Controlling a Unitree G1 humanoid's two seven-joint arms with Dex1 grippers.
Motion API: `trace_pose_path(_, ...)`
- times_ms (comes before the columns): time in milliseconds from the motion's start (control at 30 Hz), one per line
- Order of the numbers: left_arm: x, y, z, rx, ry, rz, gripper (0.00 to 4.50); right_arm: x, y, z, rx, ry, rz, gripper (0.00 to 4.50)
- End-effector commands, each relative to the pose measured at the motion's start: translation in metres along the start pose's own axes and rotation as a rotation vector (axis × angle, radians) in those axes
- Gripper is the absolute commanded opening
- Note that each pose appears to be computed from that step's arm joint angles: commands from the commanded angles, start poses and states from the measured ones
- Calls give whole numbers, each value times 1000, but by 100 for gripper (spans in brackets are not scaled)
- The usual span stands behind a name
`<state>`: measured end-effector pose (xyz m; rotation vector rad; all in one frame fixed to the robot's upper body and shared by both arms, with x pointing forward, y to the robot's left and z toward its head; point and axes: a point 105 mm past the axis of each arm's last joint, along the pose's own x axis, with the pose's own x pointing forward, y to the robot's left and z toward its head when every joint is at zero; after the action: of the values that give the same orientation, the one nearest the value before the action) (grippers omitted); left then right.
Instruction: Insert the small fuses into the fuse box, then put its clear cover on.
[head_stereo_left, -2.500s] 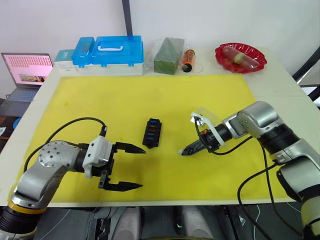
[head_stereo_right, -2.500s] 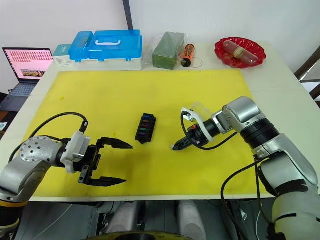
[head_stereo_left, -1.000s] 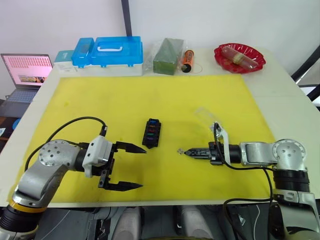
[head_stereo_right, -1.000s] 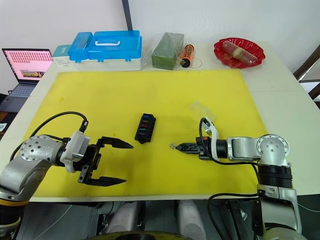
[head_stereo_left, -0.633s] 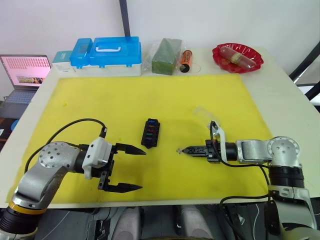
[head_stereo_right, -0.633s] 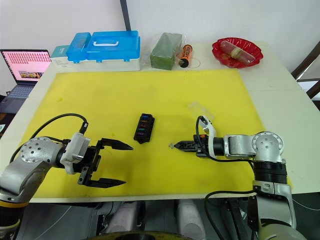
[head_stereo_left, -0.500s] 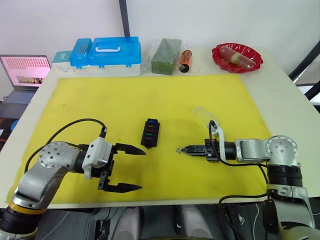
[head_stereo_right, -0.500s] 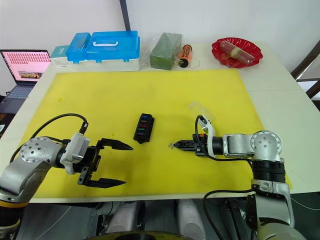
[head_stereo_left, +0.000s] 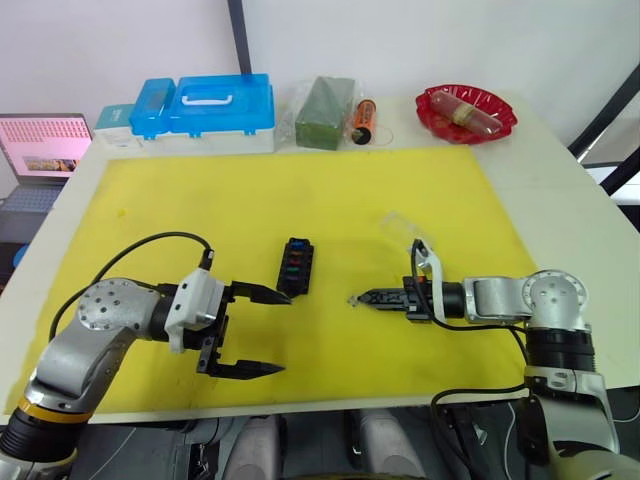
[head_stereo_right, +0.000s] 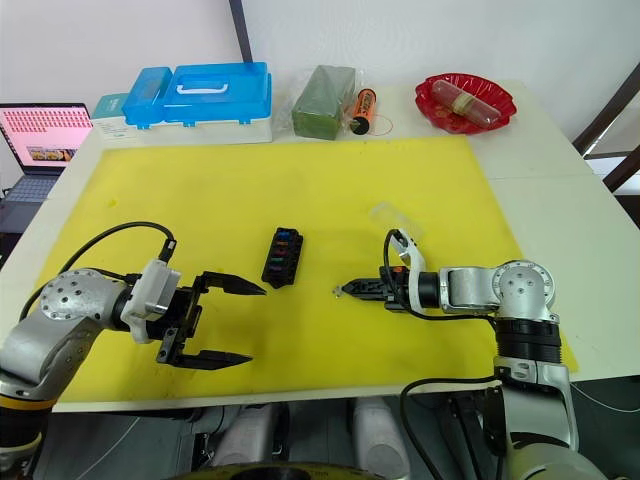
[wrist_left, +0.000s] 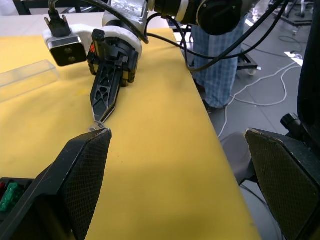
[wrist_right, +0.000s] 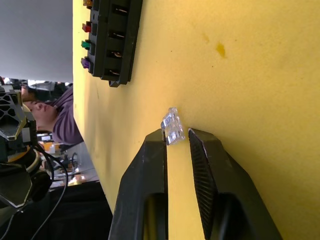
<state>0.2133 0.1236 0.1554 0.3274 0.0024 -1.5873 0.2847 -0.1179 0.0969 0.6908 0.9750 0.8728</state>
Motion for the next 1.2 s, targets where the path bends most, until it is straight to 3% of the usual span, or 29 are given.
trace_pose_path(33, 2, 0, 7, 31, -4, -7, 450, 4, 2, -3, -16, 14, 0, 2)
trace_pose_path(333, 3, -2, 10, 25, -7, 0, 450, 0, 2, -2, -61, 1, -29, 2)
trace_pose_path(567, -8, 10, 11, 7, -13, 122, 450, -9, 73, 27, -489, -5, -3, 2)
trace_pose_path(700, -29, 45, 9, 19, -22, 315, 450, 3, 133, 57, -916, -75, -105, 2)
trace_pose_path(800, -34, 63, 7, -6, -54, 383, 450, 20, 149, 70, -1081, -80, -153, 2)
trace_pose_path(900, -34, 75, 1, -22, -53, 391, 450, 37, 150, 80, -1211, -22, -147, 2)
trace_pose_path(1033, -29, 90, -6, -65, -46, 378, 450, 44, 144, 99, -1237, -4, -185, 2)
trace_pose_path(1200, -24, 101, -14, -78, -29, 354, 450, 51, 136, 91, -1265, 105, -177, 2)
